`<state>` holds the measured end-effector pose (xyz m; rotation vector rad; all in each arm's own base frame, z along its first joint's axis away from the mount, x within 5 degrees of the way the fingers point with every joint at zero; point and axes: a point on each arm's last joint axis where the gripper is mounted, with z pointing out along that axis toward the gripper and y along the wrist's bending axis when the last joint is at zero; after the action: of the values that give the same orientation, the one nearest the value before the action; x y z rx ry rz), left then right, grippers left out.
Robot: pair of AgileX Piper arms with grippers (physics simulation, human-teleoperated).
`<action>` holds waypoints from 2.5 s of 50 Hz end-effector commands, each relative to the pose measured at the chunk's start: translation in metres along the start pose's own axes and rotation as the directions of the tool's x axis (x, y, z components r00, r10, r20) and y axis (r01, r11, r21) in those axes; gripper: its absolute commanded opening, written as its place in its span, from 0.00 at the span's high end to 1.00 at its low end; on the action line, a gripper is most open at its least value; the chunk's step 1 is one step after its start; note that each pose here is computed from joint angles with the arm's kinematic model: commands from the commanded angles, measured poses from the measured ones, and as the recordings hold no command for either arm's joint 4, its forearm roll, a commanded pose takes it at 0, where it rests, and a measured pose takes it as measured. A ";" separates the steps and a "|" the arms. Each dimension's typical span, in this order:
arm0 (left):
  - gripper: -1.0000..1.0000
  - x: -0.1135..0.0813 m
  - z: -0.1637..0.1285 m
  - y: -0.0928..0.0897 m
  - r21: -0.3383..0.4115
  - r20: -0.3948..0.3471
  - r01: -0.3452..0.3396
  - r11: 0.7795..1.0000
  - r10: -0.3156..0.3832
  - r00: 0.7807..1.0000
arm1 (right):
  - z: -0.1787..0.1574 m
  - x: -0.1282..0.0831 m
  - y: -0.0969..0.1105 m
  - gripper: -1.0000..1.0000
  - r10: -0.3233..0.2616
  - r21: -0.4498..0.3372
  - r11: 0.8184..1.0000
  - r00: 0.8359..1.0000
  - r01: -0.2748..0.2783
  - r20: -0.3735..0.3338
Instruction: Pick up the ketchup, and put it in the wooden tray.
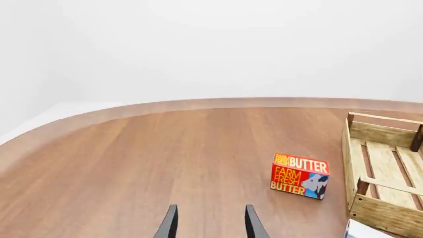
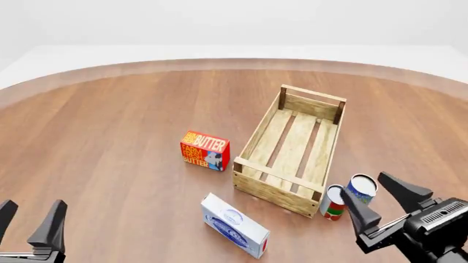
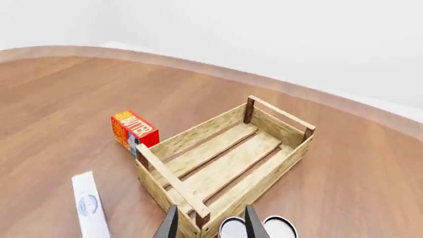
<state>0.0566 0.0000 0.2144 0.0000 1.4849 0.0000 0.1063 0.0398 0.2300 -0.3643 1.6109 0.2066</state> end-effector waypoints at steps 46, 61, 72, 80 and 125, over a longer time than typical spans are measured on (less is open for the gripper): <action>0.00 0.000 0.000 0.000 0.000 0.000 0.000 1.000 0.000 1.000 | 0.072 -0.031 0.167 0.00 -0.029 -0.665 0.745 0.992 -0.059 -0.120; 0.00 0.000 0.000 0.000 0.000 0.000 0.000 1.000 0.000 1.000 | 0.074 -0.018 0.211 0.00 -0.093 -0.744 0.667 0.988 -0.029 -0.122; 0.00 0.000 0.000 0.000 0.000 0.000 0.000 1.000 0.000 1.000 | 0.076 -0.019 0.245 0.00 -0.158 -0.792 0.610 0.983 0.023 -0.093; 0.00 0.000 0.000 0.000 0.000 0.000 0.000 1.000 0.000 1.000 | 0.070 -0.024 0.264 0.00 -0.187 -0.823 0.565 0.981 0.056 -0.061; 0.00 0.000 0.000 0.000 0.000 0.000 0.000 1.000 0.000 1.000 | 0.084 -0.003 0.337 0.00 -0.282 -0.869 0.484 0.958 0.105 -0.041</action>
<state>0.0566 0.0000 0.2144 0.0000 1.4849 0.0000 0.0695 0.3703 0.2066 -1.3680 1.5081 0.8456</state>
